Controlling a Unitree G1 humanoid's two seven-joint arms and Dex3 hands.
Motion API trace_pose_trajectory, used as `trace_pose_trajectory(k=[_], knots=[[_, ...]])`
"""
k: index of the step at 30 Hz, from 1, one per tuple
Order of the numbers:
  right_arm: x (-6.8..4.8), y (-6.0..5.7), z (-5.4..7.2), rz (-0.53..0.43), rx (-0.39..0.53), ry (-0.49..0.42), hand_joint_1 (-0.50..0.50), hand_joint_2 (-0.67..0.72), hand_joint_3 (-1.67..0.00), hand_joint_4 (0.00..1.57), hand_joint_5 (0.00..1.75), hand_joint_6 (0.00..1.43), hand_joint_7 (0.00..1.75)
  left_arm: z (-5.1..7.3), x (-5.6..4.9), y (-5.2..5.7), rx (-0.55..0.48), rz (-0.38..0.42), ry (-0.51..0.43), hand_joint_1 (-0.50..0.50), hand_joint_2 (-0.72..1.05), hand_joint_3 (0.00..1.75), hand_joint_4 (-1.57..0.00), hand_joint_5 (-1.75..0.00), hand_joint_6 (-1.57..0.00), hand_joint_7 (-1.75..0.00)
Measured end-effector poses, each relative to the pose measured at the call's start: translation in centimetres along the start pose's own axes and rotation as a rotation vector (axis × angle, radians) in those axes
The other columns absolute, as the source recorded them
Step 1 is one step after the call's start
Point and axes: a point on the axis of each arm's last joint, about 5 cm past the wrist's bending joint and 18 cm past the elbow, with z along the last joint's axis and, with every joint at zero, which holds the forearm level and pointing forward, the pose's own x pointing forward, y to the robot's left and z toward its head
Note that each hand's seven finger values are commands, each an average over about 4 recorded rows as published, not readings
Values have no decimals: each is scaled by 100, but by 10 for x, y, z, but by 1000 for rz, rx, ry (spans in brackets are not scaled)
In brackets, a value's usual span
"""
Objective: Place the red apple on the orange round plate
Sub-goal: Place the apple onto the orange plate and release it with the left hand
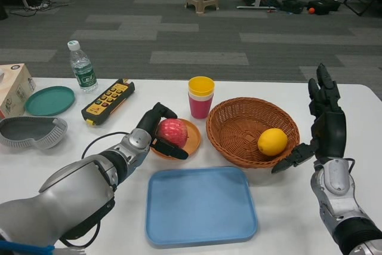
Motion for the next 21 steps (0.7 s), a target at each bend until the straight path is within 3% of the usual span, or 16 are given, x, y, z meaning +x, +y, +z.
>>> trace_pose_trajectory(k=[10, 21], knots=[[0, 0, 0, 0, 0, 1, 21, 72, 0, 0, 0, 0, 0, -4, 0, 1, 16, 7, 53, 50, -13, 9, -41, -175, -44, -173], [0, 1, 0, -1, 3, 2, 22, 72, 0, 0, 0, 0, 0, -4, 0, 1, 19, 10, 59, 50, -28, 2, -19, -175, -26, -168]])
